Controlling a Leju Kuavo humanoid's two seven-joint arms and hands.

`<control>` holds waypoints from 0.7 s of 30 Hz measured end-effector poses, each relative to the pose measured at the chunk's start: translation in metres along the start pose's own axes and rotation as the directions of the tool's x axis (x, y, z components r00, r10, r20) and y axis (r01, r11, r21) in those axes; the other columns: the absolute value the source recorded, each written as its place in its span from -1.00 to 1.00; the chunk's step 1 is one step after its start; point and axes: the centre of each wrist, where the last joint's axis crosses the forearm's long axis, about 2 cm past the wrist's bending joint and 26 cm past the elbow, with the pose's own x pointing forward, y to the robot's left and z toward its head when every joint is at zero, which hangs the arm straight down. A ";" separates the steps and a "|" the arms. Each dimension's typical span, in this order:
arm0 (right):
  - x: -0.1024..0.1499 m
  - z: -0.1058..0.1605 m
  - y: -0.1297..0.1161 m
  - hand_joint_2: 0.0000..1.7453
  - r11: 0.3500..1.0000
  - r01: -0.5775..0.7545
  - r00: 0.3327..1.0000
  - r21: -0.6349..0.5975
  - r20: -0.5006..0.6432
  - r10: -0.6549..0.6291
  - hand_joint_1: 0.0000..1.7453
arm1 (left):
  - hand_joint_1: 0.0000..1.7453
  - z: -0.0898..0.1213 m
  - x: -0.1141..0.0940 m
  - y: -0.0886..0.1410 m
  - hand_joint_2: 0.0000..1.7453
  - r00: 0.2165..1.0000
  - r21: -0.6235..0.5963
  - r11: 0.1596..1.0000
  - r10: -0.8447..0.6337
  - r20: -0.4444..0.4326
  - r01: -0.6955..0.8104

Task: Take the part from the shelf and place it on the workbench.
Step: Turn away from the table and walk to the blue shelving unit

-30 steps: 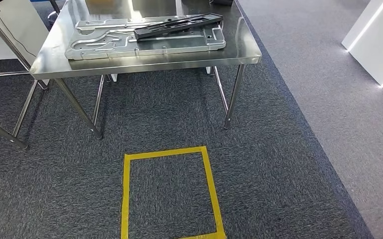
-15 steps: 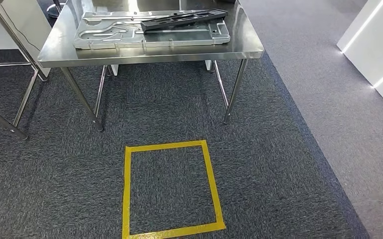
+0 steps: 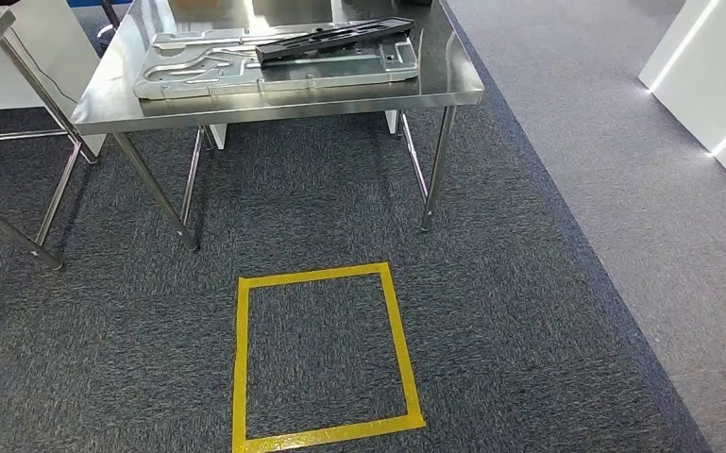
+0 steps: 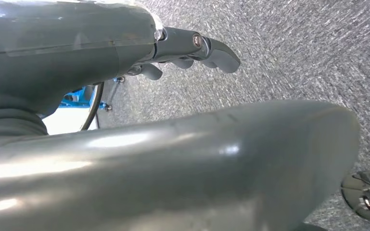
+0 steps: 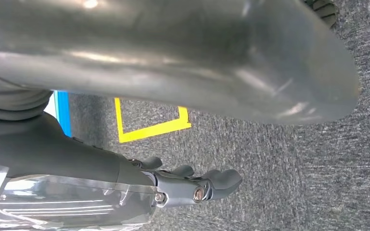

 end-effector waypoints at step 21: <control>0.001 0.000 0.000 -1.00 1.000 -0.021 1.000 -0.002 0.008 0.021 -1.00 | -1.00 0.000 0.001 0.001 -1.00 1.000 -0.005 1.000 0.008 -0.004 -0.008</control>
